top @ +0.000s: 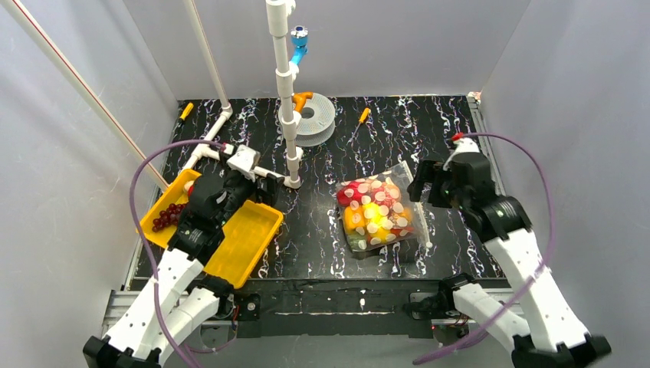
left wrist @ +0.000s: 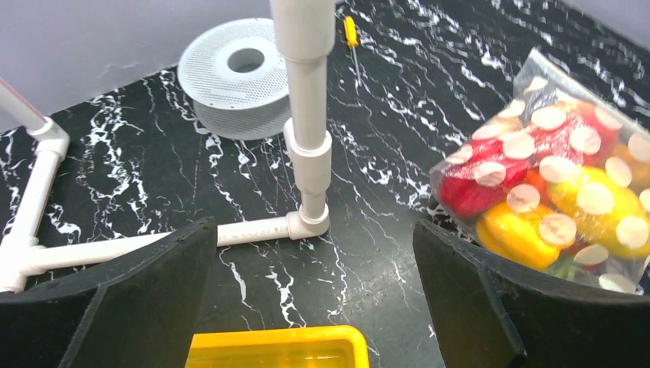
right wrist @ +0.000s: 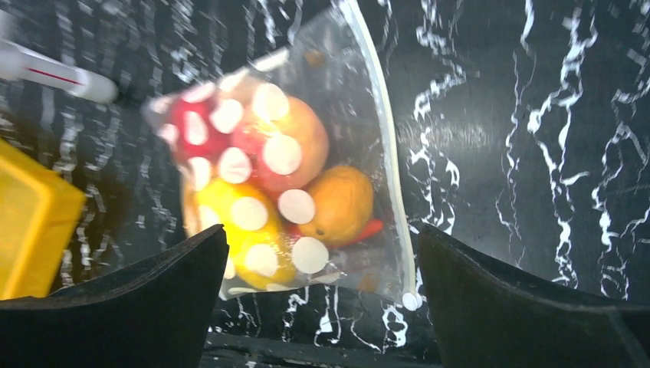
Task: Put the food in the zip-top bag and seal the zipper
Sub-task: Reset both arms
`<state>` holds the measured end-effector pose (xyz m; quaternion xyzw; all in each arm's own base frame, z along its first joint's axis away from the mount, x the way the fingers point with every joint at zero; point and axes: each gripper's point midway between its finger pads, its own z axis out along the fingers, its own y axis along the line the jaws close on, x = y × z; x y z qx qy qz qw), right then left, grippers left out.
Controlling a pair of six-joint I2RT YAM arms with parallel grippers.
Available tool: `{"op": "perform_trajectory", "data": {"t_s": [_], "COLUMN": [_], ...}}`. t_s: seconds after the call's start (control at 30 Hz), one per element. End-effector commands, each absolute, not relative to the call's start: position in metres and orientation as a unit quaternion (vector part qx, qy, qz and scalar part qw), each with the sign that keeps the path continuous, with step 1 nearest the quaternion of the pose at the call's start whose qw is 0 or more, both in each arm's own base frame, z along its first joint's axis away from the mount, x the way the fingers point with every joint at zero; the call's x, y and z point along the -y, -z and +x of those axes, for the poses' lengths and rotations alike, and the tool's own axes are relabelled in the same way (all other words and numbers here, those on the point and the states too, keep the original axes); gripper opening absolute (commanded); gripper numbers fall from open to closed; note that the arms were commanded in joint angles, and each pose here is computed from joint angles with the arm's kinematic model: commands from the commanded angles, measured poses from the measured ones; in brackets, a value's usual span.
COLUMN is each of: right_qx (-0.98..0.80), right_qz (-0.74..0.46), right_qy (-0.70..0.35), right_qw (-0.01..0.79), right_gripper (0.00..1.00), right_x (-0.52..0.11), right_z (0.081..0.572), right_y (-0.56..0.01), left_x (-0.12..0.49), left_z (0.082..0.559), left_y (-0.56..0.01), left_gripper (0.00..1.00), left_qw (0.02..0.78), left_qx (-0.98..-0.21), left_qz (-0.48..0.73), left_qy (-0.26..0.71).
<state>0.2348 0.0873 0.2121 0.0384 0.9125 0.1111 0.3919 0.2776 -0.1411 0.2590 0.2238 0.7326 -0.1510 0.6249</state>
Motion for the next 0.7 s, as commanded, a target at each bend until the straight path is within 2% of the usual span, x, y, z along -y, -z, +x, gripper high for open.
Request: {"op": "perform_trajectory", "data": {"t_s": [0.0,0.1,0.33,0.5,0.67], "right_qx": [-0.849,-0.812,-0.751,-0.725,-0.729], "right_qz": [0.022,0.035,0.078,0.084,0.083], "right_qy": [-0.158,-0.154,-0.131,-0.134,-0.126], "right_qw": [0.504,0.562,0.642,0.671,0.667], "right_gripper": [0.98,0.98,0.98,0.98,0.98], "right_x": [-0.084,-0.068,-0.031,-0.022,-0.019], "right_z": [0.219,0.205,0.173,0.158,0.155], "right_y": [-0.287,-0.315,-0.359,-0.376,-0.378], "left_x": [0.125,0.117,0.067,0.047,0.029], "left_z": [0.271,0.255,0.214,0.194,0.183], "left_y": [-0.297,-0.323,-0.387,-0.413,-0.423], "left_gripper": [1.0,1.0,1.0,1.0,0.99], "left_qw": [0.679,0.691,0.75,0.778,0.787], "left_qx": [-0.701,-0.691,-0.647,-0.616,-0.61], "left_qz": [0.16,0.131,0.049,0.027,0.01], "left_qy": [0.148,0.167,0.133,0.119,0.089]}}
